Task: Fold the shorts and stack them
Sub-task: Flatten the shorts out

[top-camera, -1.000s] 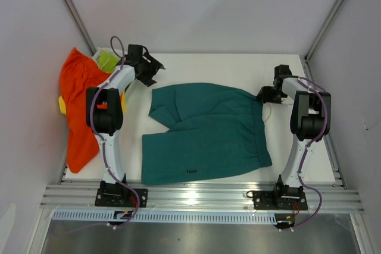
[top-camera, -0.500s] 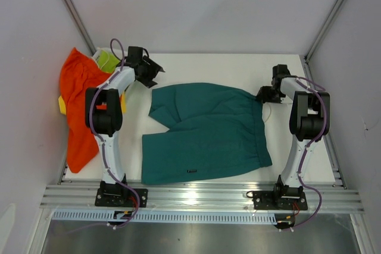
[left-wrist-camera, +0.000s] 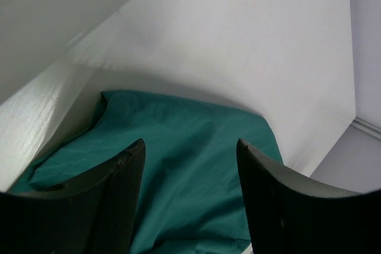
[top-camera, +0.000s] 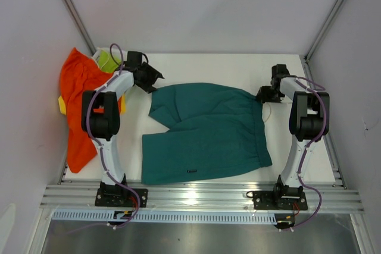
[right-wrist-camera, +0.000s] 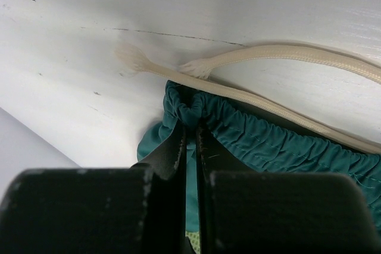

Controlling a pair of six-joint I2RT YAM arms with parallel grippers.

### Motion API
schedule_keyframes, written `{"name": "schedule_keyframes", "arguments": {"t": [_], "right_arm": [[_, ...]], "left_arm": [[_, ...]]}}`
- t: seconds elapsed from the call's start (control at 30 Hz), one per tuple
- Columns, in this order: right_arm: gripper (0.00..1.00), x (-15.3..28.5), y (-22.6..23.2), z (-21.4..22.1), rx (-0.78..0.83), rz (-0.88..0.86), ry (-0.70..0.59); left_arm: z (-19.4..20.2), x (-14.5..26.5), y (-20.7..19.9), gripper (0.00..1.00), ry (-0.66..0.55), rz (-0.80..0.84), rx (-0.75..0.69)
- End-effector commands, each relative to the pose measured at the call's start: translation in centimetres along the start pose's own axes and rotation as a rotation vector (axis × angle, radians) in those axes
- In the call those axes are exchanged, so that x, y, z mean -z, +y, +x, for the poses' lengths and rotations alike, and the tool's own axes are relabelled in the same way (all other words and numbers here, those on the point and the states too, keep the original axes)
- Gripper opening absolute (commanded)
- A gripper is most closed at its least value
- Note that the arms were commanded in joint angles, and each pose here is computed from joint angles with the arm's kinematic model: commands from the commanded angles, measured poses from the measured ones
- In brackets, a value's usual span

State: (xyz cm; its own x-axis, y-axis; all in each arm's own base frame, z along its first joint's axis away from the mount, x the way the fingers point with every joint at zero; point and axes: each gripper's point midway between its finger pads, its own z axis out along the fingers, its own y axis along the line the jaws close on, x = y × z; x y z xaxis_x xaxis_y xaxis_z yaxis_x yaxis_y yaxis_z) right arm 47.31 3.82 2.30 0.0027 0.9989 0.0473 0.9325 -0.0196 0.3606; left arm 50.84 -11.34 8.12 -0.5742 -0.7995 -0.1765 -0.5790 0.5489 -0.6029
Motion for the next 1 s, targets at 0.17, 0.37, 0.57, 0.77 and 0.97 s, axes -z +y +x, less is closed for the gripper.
{"name": "schedule_keyframes", "arguments": {"t": [0.17,0.37,0.57,0.77,0.97], "right_arm": [[0.0,-0.6,-2.0,-0.9,0.024,0.067,-0.078],[0.0,-0.6,-1.9,-0.8,0.029,0.06,-0.083],[0.0,-0.6,-1.8,-0.7,0.032,0.054,-0.081],[0.0,-0.6,-1.8,-0.6,0.036,0.051,-0.078],[0.0,0.7,-1.5,-1.6,0.031,0.002,-0.128]], "left_arm": [[2.3,-4.1,6.3,0.57,0.101,-0.201,0.118],[3.8,-5.9,8.0,0.55,0.149,-0.244,0.142],[4.6,-6.1,8.6,0.62,0.171,-0.264,0.143],[5.0,-6.7,8.9,0.56,0.186,-0.27,0.155],[4.1,-5.9,7.3,0.49,0.107,-0.312,0.092]]}}
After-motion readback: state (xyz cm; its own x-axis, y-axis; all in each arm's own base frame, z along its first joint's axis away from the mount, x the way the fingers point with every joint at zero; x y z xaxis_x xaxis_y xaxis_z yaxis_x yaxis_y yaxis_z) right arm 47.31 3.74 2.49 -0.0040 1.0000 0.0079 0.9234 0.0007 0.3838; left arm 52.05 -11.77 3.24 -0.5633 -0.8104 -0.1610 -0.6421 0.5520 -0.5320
